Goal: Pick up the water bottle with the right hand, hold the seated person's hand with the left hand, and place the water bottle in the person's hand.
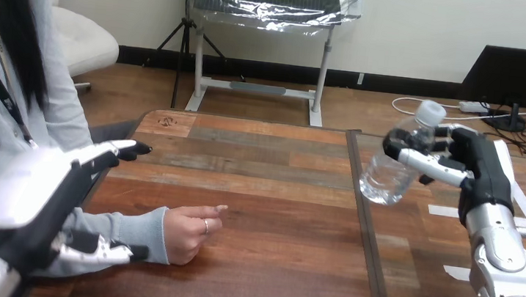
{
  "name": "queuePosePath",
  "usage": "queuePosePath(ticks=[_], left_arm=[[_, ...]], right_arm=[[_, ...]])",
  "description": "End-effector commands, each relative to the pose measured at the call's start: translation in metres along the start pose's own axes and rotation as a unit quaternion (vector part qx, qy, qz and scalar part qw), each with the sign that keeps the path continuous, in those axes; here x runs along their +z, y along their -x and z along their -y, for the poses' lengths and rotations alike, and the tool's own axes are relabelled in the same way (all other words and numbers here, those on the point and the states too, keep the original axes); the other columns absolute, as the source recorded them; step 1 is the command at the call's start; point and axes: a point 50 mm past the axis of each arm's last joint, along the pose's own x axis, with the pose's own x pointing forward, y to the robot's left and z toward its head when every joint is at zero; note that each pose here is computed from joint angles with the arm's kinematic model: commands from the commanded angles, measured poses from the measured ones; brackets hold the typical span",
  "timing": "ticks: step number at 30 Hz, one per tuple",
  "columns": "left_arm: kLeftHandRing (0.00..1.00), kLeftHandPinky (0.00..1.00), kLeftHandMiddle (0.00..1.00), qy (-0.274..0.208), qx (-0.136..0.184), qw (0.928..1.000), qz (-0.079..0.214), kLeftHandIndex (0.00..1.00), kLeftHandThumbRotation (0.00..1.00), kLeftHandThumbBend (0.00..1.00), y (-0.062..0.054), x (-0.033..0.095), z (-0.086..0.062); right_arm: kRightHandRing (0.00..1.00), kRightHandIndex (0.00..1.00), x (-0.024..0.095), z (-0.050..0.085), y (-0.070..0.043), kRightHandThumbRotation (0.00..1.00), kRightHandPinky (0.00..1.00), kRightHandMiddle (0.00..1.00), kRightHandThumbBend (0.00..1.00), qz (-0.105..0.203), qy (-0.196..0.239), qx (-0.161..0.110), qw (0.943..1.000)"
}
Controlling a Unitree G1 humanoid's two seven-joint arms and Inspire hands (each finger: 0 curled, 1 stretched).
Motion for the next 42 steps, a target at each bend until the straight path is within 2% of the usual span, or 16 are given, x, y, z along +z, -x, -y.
queuePosePath(ticks=[1,7,14,18,42], left_arm=[[0.73,0.68,0.75,-0.032,-0.003,0.9988,0.037,0.76,0.13,1.0,-0.023,0.005,-0.016],[0.73,0.67,0.75,-0.051,-0.044,0.9974,0.025,0.76,0.11,1.0,-0.029,0.0,-0.016],[0.72,0.66,0.74,-0.06,-0.069,0.9955,0.027,0.76,0.1,1.0,-0.035,-0.005,-0.014],[0.72,0.65,0.74,-0.069,-0.093,0.9931,0.018,0.76,0.11,1.0,-0.038,-0.008,-0.013],[0.69,0.63,0.73,-0.063,-0.151,0.9866,0.002,0.75,0.19,1.0,-0.052,-0.026,0.004]], right_arm=[[0.34,0.46,0.052,-0.006,-0.015,0.0,0.29,0.42,0.79,0.106,-0.007,0.009,0.9943],[0.34,0.46,0.053,-0.008,-0.015,0.0,0.29,0.41,0.78,0.112,-0.011,0.015,0.9935],[0.34,0.46,0.055,-0.01,-0.015,0.0,0.29,0.41,0.78,0.118,-0.021,0.021,0.9925],[0.34,0.46,0.057,-0.011,-0.015,0.0,0.29,0.41,0.77,0.125,-0.018,0.024,0.9917],[0.34,0.46,0.065,-0.017,-0.011,0.0,0.29,0.42,0.74,0.164,-0.037,0.056,0.9842]])
